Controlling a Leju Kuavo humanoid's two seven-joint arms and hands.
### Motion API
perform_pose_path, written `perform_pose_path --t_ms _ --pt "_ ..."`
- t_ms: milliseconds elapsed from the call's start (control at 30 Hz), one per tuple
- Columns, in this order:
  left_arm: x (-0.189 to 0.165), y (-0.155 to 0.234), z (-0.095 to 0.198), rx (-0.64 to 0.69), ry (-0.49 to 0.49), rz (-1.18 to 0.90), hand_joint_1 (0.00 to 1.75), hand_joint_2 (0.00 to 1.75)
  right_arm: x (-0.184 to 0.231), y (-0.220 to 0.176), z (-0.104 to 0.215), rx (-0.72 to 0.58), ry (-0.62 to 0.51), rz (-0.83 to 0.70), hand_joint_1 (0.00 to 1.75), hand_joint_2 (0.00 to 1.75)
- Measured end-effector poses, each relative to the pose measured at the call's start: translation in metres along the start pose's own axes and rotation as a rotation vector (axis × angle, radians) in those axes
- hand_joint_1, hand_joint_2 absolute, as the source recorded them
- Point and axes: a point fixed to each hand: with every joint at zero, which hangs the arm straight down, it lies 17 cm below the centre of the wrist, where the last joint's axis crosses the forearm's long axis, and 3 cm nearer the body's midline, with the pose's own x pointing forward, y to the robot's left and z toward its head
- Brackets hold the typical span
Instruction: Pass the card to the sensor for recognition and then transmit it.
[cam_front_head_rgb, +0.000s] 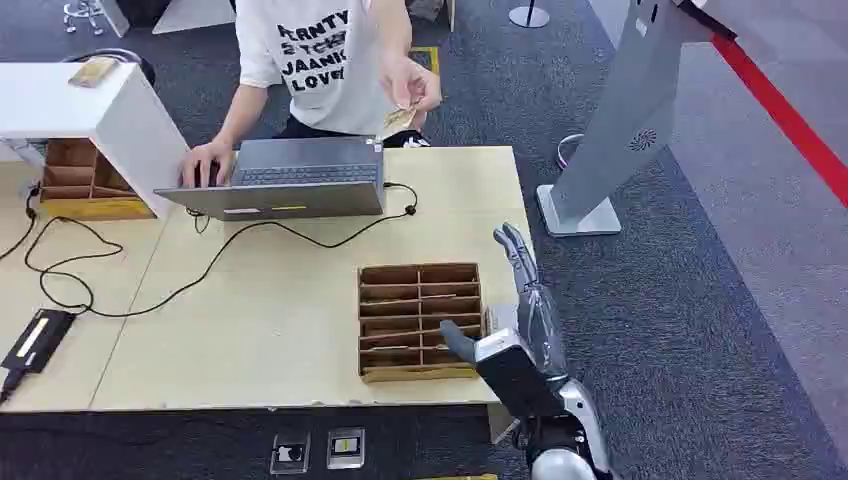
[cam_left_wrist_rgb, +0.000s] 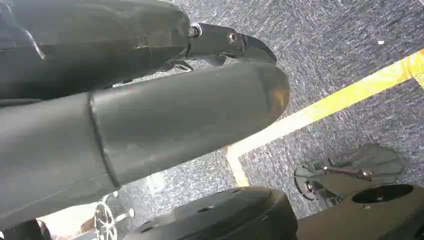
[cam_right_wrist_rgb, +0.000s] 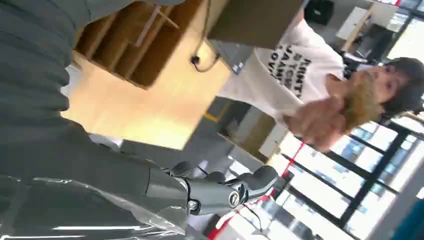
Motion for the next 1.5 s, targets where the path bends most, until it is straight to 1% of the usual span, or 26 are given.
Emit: perform_pose_path --t_ms 133,267,433,567,700,867,1167,1433,1500 --pt "0.001 0.001 0.0 0.0 -0.001 0.002 0.0 0.0 0.022 -0.005 -0.018 -0.029 -0.089 0.056 0.0 1.75" --pt "0.001 0.002 0.0 0.0 0.002 0.008 0.0 0.0 0.04 -0.006 -0.034 -0.045 -0.155 0.09 0.0 1.75" --pt "0.002 0.004 0.0 0.003 0.004 0.01 0.0 0.0 0.057 0.002 -0.049 -0.038 -0.214 0.107 0.0 1.75" --pt "0.006 0.006 0.0 0.006 0.007 0.015 0.0 0.0 0.071 0.016 -0.07 -0.024 -0.271 0.123 0.0 1.75" --pt "0.01 0.009 0.0 0.01 0.004 0.019 0.0 0.0 0.071 0.034 -0.087 -0.008 -0.296 0.154 0.0 1.75" --pt "0.013 0.01 0.0 0.012 0.001 0.02 0.0 0.0 0.074 0.043 -0.1 -0.02 -0.327 0.216 0.0 1.75" --pt "0.02 0.014 0.001 0.012 0.0 0.002 0.0 0.0 0.062 0.06 -0.115 -0.025 -0.353 0.421 0.0 1.75" --pt "0.025 0.015 0.001 0.011 -0.007 -0.003 0.0 0.0 0.045 0.071 -0.121 -0.006 -0.347 0.519 0.0 1.75" --pt "0.026 0.015 0.001 0.01 -0.009 -0.004 0.0 0.0 0.041 0.072 -0.122 -0.002 -0.344 0.529 0.47 1.75"
